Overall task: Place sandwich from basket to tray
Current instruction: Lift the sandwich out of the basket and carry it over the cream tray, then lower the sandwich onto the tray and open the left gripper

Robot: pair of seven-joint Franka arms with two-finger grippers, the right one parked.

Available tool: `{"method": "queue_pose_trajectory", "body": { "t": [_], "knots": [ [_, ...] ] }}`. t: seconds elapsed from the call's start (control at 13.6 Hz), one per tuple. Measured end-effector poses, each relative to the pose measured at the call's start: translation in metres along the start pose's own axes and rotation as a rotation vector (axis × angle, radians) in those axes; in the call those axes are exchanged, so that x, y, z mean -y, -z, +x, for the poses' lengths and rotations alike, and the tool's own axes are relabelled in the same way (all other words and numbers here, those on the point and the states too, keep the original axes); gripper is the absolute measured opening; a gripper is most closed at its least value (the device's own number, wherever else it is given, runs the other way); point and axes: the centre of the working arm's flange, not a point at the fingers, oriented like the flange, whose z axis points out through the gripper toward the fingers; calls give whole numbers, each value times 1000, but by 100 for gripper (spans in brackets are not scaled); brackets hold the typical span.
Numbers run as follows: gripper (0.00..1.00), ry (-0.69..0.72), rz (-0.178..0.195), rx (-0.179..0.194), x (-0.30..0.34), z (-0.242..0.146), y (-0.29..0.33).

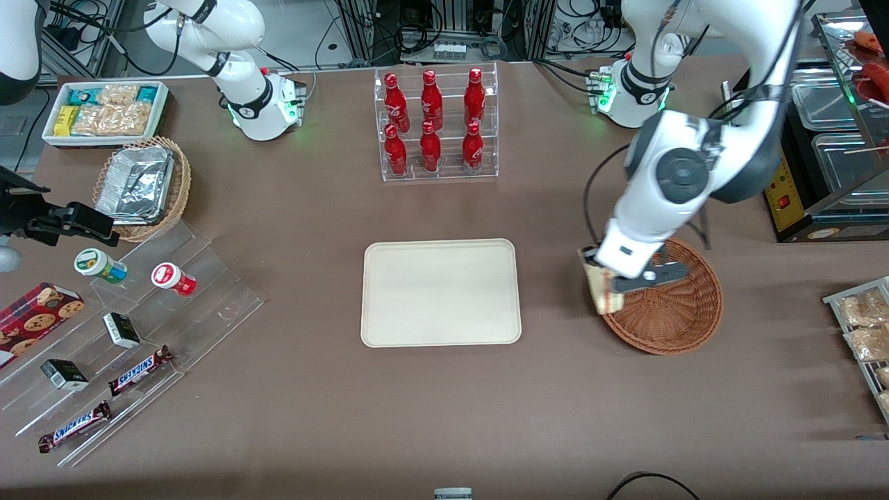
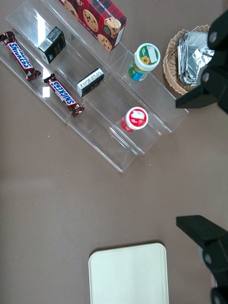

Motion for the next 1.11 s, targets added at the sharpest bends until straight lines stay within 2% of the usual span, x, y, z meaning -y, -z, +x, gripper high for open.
{"method": "queue_pose_trajectory", "body": {
  "t": [0.66,0.96,1.11],
  "knots": [
    [15,-149,-6,31,-135,4,-74],
    [15,-179,-29,67,-170,-2,-103],
    [15,-191,-44,72,-181,-4,-107]
  ]
}}
